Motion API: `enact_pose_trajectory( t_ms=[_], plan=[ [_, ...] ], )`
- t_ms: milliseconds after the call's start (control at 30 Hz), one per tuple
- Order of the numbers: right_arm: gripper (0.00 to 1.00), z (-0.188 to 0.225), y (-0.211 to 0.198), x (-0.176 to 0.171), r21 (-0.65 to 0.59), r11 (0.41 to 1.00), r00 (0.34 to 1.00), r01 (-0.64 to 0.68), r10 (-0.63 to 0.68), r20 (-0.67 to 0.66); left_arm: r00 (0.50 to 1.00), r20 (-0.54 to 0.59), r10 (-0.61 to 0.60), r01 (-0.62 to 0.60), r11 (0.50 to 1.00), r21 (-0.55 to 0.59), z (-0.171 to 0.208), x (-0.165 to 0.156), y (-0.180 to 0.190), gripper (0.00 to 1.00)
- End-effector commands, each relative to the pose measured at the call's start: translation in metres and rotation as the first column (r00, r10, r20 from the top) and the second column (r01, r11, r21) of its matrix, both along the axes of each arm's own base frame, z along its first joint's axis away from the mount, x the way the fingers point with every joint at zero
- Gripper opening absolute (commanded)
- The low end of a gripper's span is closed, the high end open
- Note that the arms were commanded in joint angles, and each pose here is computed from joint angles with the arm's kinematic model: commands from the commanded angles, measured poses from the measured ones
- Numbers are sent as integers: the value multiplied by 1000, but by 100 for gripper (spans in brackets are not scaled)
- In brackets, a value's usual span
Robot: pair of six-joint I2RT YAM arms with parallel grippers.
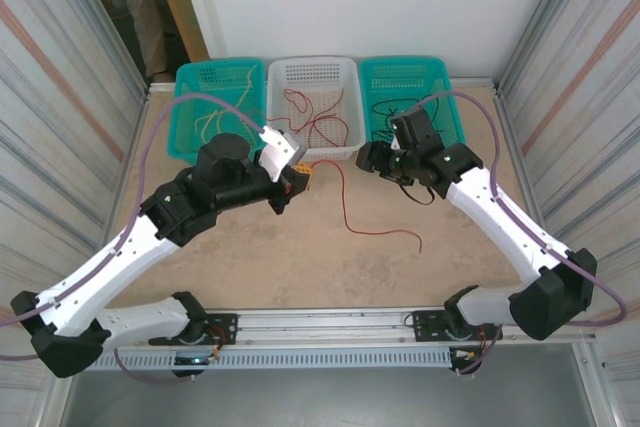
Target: Untangle the cables
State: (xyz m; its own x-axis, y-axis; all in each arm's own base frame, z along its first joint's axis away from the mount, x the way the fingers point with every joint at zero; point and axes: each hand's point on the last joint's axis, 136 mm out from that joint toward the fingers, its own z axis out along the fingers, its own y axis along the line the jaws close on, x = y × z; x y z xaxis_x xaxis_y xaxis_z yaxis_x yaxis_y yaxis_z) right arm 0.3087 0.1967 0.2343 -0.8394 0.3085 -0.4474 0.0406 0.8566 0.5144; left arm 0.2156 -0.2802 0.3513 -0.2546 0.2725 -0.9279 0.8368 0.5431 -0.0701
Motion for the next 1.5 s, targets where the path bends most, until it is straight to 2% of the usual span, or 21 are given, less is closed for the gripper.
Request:
enact_pose_trajectory(
  t_ms=[0, 200, 300, 400, 500, 633, 767, 900, 1033, 1200, 1467],
  plan=[
    [62, -4, -2, -2, 17, 1000, 999, 25, -24, -31, 993, 117, -16, 25, 997, -76, 42, 4, -6, 0],
    [63, 0, -14, -10, -5, 999, 999, 41, -41, -15, 978, 206, 45, -29, 996, -81, 72, 22, -7, 0],
    [63, 4, -23, -12, -16, 998, 998, 61, -61, 0, 951, 262, 162, -158, 987, -38, 87, 46, 4, 0],
    [63, 10, -26, -12, -6, 998, 997, 70, -70, 16, 910, 304, 281, -290, 957, -15, 106, 74, 19, 0],
    [63, 17, -26, -11, 1, 998, 997, 70, -70, 35, 877, 307, 370, -364, 928, -79, 132, 95, 35, 0],
    [63, 23, -25, -10, 12, 998, 997, 64, -64, 52, 849, 290, 442, -402, 896, -191, 164, 117, 51, 0],
    [63, 22, -21, -11, 20, 999, 998, 46, -47, 52, 825, 290, 485, -432, 872, -228, 178, 141, 56, 0],
    [62, 21, -18, -13, 23, 999, 998, 32, -33, 50, 816, 238, 526, -478, 847, -233, 171, 177, 60, 0],
    [61, 20, -13, -16, 21, 1000, 999, 18, -19, 49, 806, 179, 564, -530, 822, -207, 147, 219, 65, 0],
    [61, 18, -10, -20, 6, 1000, 999, 6, -6, 49, 769, 122, 627, -607, 777, -169, 113, 260, 76, 0],
    [61, 17, -9, -20, -3, 1000, 999, -1, 1, 48, 748, 50, 662, -656, 749, -89, 61, 301, 75, 0]
  ],
)
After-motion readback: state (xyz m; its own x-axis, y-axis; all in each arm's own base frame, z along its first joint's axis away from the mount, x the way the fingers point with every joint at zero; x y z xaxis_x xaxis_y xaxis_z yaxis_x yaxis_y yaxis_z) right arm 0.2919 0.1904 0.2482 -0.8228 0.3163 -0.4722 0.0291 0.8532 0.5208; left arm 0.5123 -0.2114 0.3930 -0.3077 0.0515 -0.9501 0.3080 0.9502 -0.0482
